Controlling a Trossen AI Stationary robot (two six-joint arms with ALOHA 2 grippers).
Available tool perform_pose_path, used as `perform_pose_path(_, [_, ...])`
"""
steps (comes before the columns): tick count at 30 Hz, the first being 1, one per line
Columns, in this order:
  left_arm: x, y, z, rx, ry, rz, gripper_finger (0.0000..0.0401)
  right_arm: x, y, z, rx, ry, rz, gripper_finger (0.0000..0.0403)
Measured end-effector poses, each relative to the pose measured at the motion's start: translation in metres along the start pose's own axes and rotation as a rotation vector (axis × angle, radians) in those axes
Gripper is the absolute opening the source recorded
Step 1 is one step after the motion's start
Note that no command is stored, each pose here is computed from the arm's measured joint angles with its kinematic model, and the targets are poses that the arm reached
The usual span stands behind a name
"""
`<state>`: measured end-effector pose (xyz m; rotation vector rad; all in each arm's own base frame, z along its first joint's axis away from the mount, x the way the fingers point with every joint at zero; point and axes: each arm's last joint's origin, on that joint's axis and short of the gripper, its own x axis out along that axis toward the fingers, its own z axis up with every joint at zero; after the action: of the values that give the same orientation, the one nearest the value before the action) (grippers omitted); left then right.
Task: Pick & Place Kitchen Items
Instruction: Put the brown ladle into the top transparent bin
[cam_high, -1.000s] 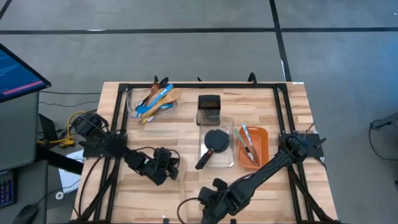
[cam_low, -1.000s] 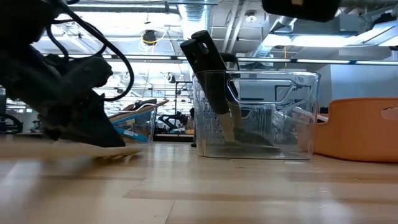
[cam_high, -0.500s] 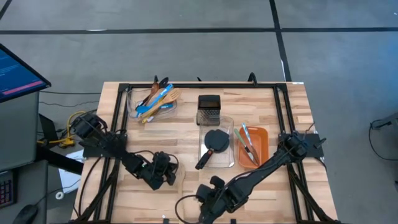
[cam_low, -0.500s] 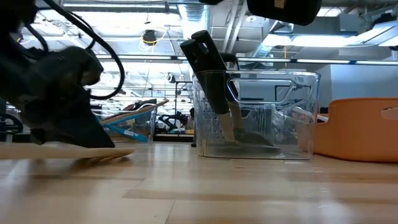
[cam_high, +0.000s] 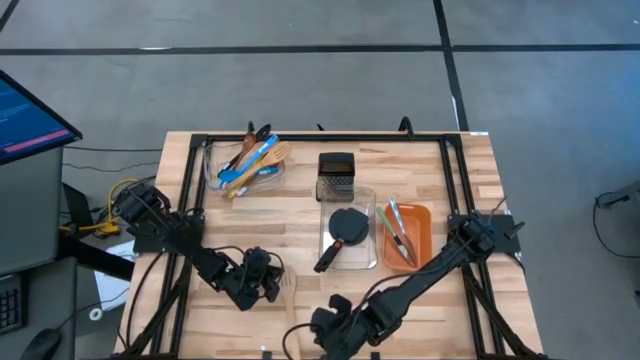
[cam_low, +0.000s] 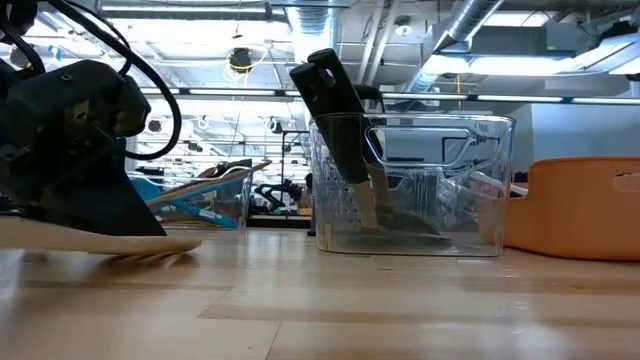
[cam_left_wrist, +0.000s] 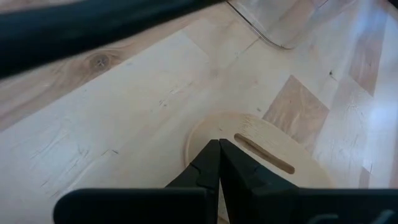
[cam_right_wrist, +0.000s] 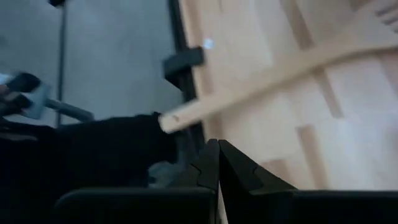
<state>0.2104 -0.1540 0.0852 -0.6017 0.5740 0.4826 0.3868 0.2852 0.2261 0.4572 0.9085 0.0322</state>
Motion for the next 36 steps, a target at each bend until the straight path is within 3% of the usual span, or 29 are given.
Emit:
perform_pose_path(12, [0.0,0.002,0.0,0.012,-0.023,0.017,0.0002,0.006,-0.02,0.027,0.056,-0.014,0.019,0.0])
perform_pose_path(26, [0.025,0.013,0.031,0.023,-0.066,0.111,0.0002,0.009,-0.023,0.029,-0.015,0.01,0.031,0.0])
perform_pose_path(36, [0.028,0.014,0.034,0.05,-0.065,0.111,0.0002,0.014,-0.028,0.026,-0.044,0.027,-0.011,0.0])
